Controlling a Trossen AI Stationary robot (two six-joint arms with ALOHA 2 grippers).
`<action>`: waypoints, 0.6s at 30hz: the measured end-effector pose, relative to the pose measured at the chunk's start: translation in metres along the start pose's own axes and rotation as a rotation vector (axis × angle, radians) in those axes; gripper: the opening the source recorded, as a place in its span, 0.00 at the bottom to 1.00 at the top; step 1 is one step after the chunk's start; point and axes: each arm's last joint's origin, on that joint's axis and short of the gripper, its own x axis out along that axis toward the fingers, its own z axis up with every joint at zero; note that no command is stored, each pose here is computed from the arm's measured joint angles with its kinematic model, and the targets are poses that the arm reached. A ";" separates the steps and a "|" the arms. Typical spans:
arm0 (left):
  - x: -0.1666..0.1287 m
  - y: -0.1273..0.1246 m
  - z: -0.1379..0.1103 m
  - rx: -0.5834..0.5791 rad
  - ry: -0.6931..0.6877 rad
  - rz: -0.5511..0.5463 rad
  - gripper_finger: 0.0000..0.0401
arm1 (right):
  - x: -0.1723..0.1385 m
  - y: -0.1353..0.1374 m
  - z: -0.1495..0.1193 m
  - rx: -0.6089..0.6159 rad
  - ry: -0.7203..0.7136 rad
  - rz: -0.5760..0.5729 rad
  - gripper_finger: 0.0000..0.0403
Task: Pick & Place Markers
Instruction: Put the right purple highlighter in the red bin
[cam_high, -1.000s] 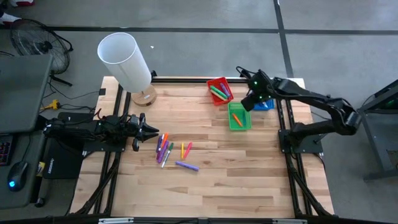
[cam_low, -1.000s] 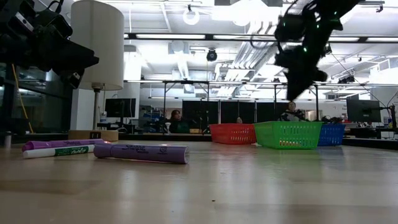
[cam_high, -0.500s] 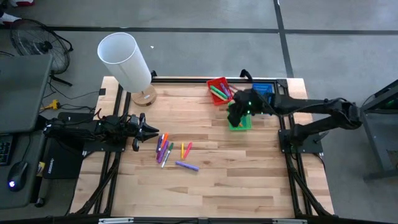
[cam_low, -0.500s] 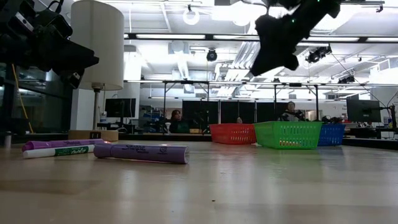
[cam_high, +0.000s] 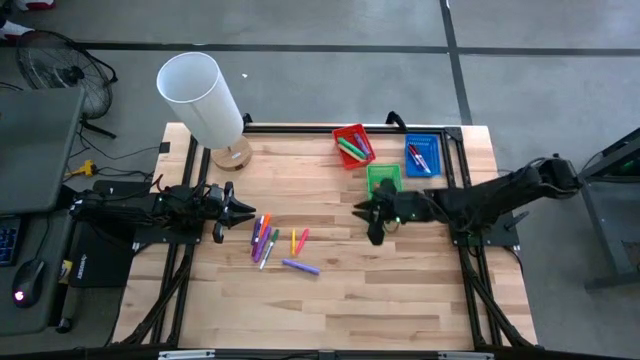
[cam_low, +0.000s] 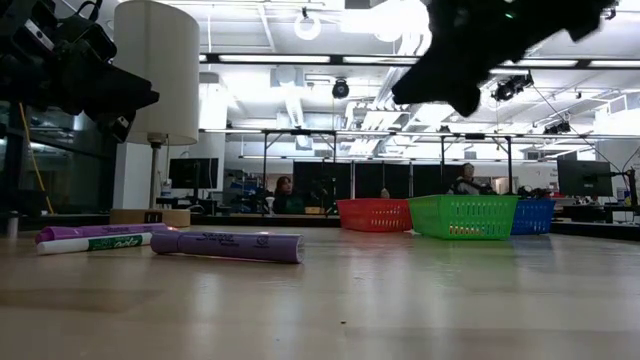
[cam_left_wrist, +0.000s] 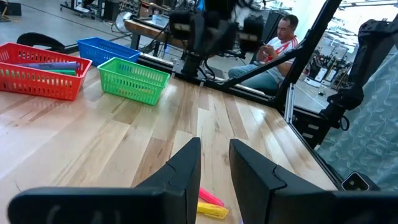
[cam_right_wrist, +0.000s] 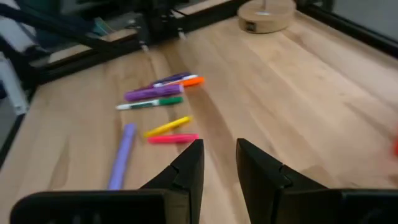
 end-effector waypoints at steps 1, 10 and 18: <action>0.000 0.000 0.000 0.000 0.000 0.000 0.21 | -0.001 0.001 -0.008 0.004 -0.010 0.007 0.20; 0.000 0.000 0.000 0.000 0.000 0.000 0.21 | 0.000 0.014 -0.059 0.050 0.034 0.023 0.20; 0.000 0.000 0.000 0.000 0.000 0.000 0.21 | 0.038 0.043 -0.077 0.056 0.052 0.030 0.20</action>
